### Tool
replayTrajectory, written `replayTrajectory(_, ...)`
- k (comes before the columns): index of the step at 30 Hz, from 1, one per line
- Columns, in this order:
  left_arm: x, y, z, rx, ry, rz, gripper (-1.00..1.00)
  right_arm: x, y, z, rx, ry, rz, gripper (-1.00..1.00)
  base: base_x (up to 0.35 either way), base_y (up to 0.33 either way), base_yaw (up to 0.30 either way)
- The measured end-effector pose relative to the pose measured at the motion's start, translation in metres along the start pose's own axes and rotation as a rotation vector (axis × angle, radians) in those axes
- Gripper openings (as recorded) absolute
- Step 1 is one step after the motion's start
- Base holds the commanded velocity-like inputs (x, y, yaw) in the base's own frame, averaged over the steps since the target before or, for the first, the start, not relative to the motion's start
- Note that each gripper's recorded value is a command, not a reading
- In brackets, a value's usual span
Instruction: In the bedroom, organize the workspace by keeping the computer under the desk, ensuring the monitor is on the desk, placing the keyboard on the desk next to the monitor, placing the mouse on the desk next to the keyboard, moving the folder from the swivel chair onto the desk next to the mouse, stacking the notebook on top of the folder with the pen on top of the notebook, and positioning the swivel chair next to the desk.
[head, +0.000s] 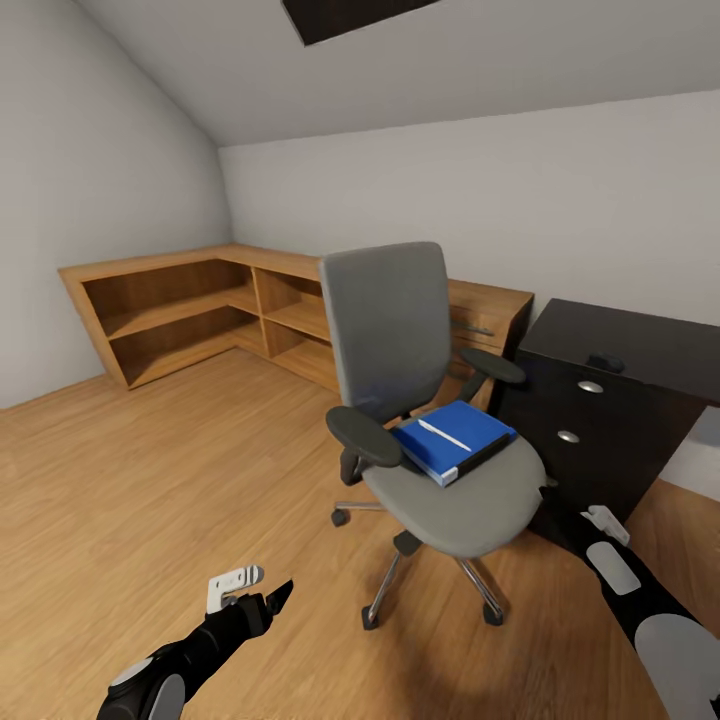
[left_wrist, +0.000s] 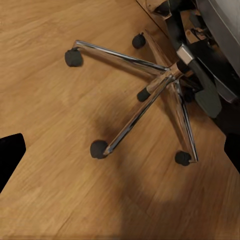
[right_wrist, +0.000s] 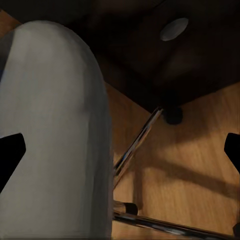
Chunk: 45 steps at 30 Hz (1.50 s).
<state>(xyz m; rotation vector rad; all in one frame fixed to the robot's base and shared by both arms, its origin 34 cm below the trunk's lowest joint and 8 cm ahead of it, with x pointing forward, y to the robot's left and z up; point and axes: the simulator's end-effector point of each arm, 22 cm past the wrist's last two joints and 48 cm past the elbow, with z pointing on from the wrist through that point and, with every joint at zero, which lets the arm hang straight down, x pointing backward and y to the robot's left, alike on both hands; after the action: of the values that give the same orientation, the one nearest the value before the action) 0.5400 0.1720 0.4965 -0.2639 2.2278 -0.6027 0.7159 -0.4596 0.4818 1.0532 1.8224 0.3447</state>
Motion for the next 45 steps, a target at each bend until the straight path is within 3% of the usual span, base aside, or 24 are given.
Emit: replayTrajectory(45,0.0035,0.0026,0.0017,-0.006,0.010,-0.003,1.00,0.0067,-0.0027,0.0021,0.005,0.012,0.001,1.00,0.017,-0.032,0.045)
